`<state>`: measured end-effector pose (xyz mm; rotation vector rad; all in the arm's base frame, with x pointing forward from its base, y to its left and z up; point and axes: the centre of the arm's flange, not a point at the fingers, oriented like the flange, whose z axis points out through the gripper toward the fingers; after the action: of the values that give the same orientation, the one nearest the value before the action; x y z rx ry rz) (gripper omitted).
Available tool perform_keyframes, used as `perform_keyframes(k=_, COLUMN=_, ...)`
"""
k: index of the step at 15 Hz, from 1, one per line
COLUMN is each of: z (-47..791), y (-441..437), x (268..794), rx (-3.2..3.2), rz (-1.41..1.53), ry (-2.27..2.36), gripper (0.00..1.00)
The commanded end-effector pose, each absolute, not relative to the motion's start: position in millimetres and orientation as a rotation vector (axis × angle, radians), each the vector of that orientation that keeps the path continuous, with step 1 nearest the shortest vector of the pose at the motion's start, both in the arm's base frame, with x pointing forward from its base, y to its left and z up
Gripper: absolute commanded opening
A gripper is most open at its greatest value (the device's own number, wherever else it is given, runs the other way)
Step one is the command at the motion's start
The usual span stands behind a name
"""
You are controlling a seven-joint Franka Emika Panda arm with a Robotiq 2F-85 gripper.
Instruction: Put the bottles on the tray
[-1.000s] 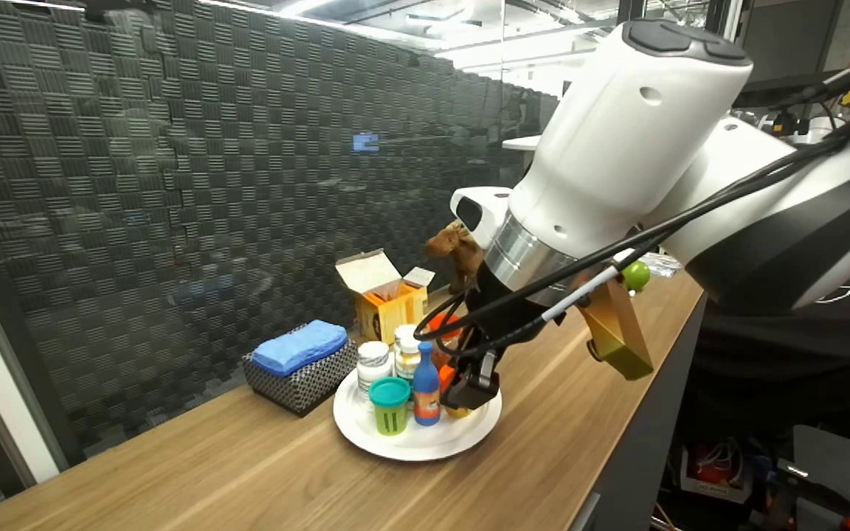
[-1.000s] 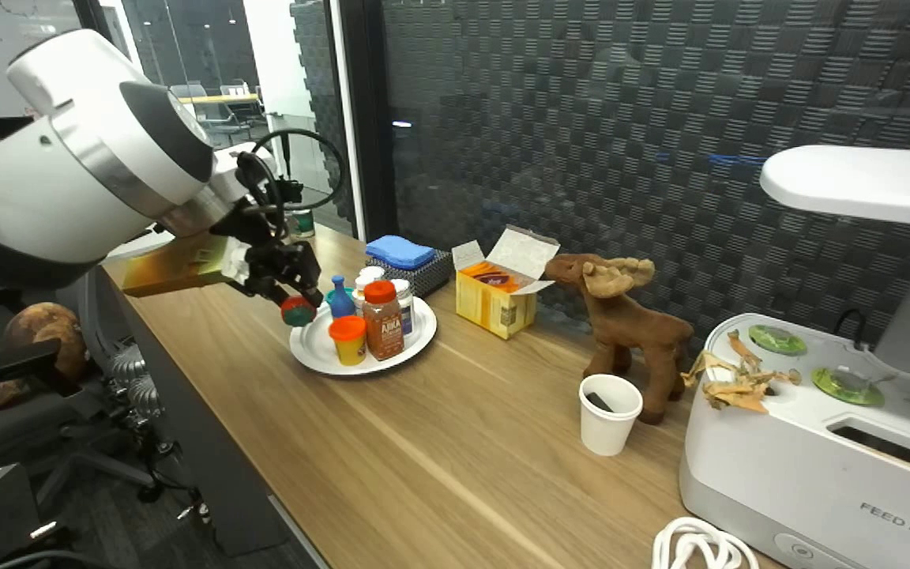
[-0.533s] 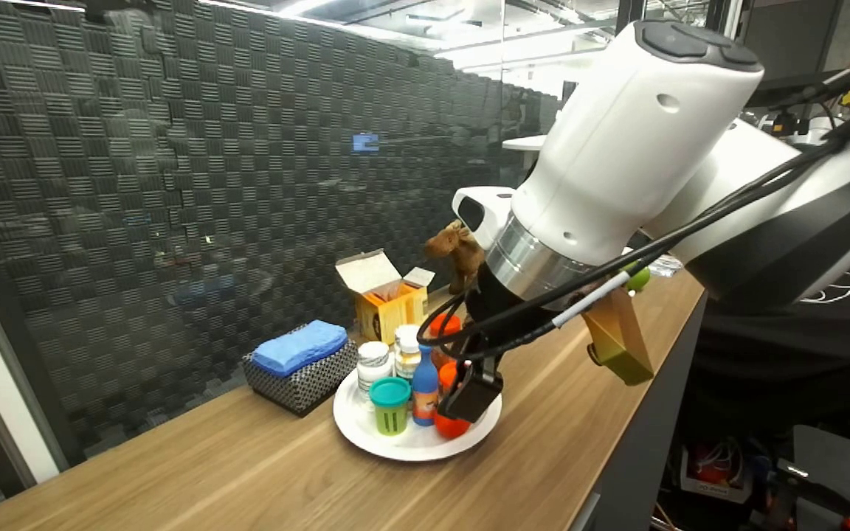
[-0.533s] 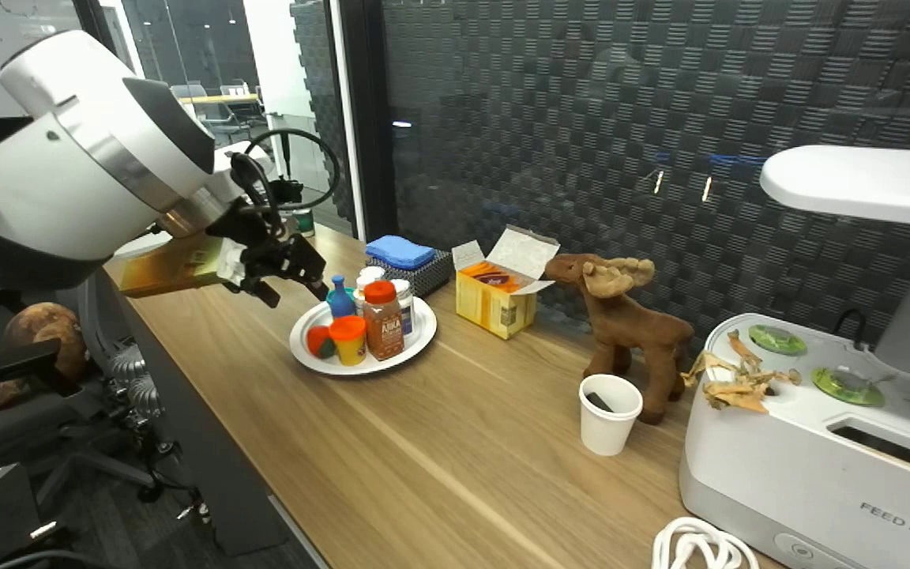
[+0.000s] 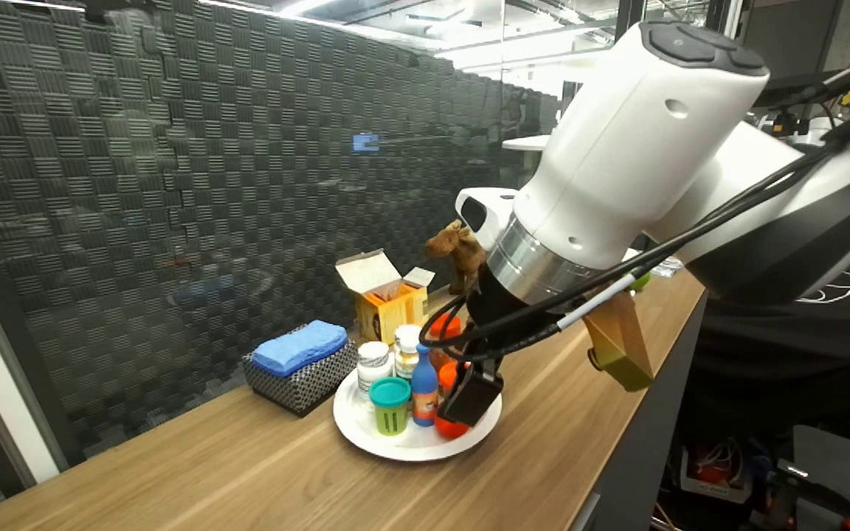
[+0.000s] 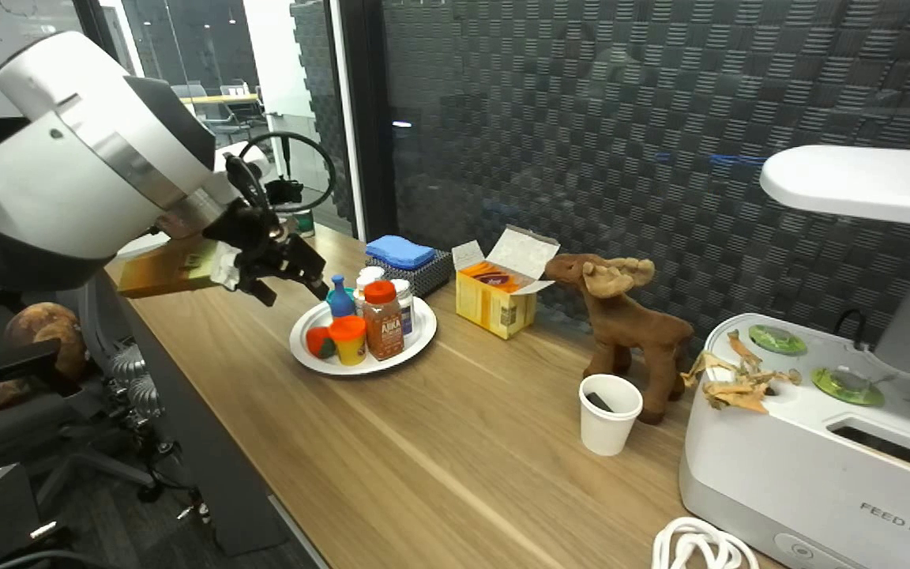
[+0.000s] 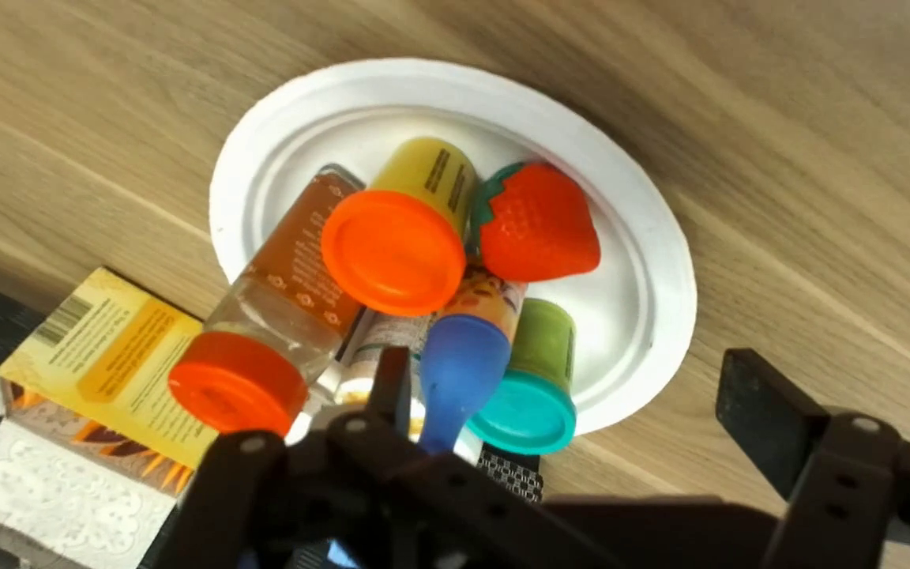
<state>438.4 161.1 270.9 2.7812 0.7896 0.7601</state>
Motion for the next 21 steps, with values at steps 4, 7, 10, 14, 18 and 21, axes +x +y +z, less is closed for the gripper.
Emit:
perform_keyframes(k=4, z=309.1, y=132.1, x=450.1, rx=3.001, rz=0.427, ry=0.541, gripper=1.0)
perform_keyframes(k=7, z=298.0, y=123.8, x=444.7, rx=3.051, rz=0.402, ry=0.354, gripper=1.0)
perform_keyframes(k=10, z=310.8, y=126.1, x=451.3, rx=3.1, rz=0.307, ry=0.219, gripper=1.0)
perform_keyframes(k=14, z=351.0, y=135.5, x=465.4, rx=3.15, rz=0.199, ry=0.107, gripper=1.0)
perform_keyframes(k=18, z=436.8, y=131.6, x=475.0, rx=3.164, rz=0.184, ry=0.079, gripper=1.0)
perform_keyframes(k=21, z=512.6, y=122.1, x=471.3, rx=3.162, rz=0.202, ry=0.08, gripper=1.0)
